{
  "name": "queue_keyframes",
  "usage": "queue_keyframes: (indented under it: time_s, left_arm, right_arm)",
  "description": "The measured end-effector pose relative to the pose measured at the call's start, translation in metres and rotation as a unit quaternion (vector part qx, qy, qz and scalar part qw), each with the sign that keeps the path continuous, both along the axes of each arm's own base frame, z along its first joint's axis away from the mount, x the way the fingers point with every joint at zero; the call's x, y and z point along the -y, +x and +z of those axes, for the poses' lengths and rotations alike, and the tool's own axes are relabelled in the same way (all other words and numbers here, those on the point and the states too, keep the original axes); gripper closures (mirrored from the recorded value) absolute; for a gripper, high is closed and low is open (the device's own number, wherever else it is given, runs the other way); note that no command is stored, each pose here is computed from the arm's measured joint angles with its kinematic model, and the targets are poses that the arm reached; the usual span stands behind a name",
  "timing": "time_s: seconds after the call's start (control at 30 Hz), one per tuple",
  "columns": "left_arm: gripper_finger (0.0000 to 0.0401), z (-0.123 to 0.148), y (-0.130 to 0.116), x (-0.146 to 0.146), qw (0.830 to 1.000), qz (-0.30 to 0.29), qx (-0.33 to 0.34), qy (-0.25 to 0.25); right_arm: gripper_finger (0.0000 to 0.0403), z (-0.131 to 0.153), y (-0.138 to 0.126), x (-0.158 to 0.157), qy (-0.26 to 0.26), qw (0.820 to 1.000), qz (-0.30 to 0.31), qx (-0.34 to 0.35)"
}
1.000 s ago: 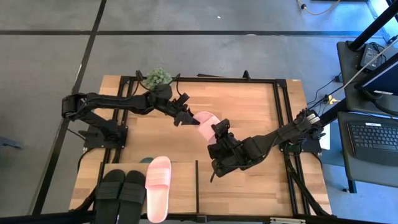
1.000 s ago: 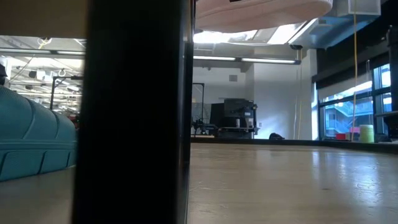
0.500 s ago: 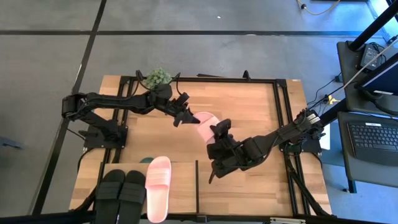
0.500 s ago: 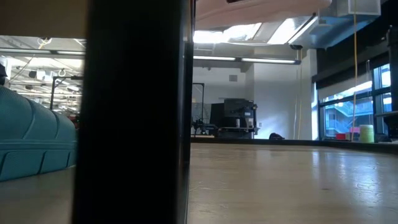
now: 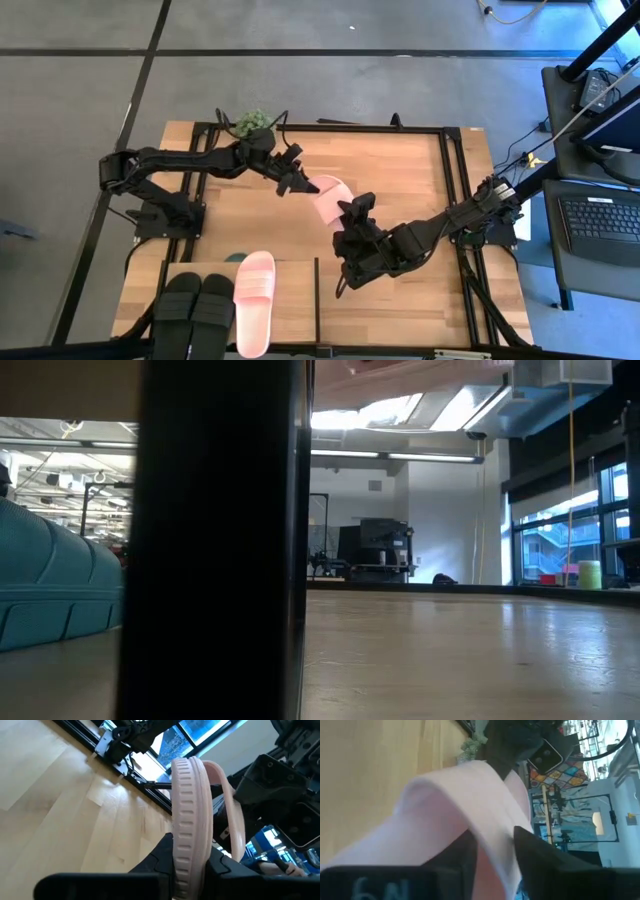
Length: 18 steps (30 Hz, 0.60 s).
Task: Pick and place slides into the shelf
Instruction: Put the pink slipper on the shelf
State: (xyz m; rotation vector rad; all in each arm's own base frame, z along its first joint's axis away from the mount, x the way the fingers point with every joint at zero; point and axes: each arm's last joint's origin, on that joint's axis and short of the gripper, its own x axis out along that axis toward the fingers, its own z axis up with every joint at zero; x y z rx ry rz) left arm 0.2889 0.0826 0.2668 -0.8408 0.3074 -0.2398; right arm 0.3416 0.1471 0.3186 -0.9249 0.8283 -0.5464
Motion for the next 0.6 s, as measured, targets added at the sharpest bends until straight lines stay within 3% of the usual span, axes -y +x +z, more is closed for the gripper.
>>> queue_keyframes:
  time_s: [0.33, 0.47, 0.6]
  left_arm:
    - [0.0366, 0.002, -0.006, -0.012, 1.0, -0.016, 0.004, -0.014]
    - [0.0367, 0.004, -0.01, -0.016, 0.999, -0.031, 0.006, -0.026]
    - [0.0367, 0.01, -0.018, -0.023, 0.996, -0.067, 0.013, -0.05]
  right_arm:
    - [0.0117, 0.0, -0.006, -0.011, 0.0, 1.0, 0.016, -0.003]
    - [0.009, 0.004, -0.023, -0.03, 0.001, 0.999, 0.045, -0.005]
    - [0.0086, 0.016, -0.045, -0.047, 0.039, 0.997, 0.063, 0.037]
